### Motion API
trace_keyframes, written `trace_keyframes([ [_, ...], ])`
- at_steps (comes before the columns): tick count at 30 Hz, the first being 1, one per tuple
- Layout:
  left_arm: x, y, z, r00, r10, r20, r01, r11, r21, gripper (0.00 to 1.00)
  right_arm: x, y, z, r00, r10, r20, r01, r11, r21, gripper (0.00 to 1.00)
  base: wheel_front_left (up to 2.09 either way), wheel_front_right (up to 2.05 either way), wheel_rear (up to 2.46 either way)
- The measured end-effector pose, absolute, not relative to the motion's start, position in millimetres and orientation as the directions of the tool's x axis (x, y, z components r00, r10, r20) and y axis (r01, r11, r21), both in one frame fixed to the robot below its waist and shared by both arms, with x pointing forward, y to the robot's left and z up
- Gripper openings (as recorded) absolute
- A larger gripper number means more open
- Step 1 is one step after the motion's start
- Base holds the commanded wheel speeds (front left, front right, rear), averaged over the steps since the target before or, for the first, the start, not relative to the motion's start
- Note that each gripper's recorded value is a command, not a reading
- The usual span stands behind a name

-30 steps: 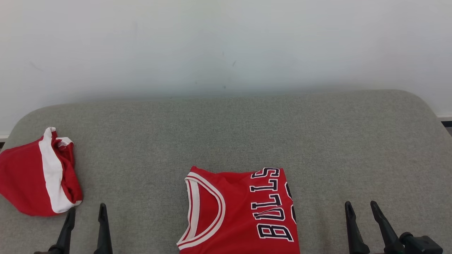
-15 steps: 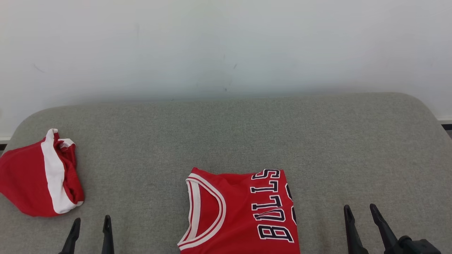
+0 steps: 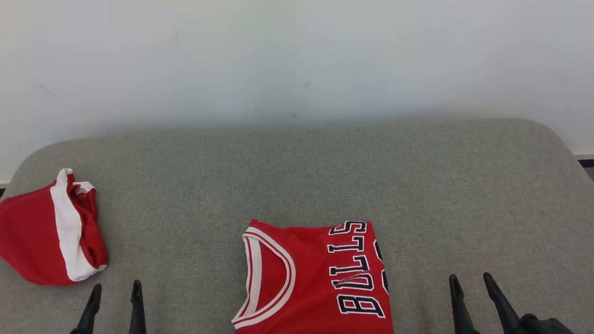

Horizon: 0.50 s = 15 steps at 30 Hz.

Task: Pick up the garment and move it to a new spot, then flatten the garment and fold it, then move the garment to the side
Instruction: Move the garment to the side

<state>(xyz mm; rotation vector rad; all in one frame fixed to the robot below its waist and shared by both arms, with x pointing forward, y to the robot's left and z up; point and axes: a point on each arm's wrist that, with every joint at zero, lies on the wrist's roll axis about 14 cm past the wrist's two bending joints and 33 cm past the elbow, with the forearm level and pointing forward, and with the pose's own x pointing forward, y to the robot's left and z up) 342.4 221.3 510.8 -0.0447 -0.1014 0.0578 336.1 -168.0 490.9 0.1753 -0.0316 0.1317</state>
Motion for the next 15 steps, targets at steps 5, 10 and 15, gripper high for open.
trace_keyframes([
  [5,342.1,222.9,510.6,0.993,0.066,0.099,-0.062,0.997,-0.048,1.0,336.0,-167.0,489.2,0.991,0.13,0.038,-0.134,0.976,0.174,1.0,0.0,0.0,0.0],
  [10,342.2,224.2,509.9,0.993,0.071,0.097,-0.067,0.997,-0.047,1.0,340.8,-157.6,486.7,0.986,0.164,0.028,-0.166,0.972,0.168,1.0,0.0,0.0,0.0],
  [15,342.5,223.3,508.1,0.993,0.074,0.091,-0.069,0.996,-0.051,1.0,359.1,-143.2,483.1,0.974,0.225,-0.003,-0.222,0.965,0.136,1.0,0.0,0.0,0.0],
])
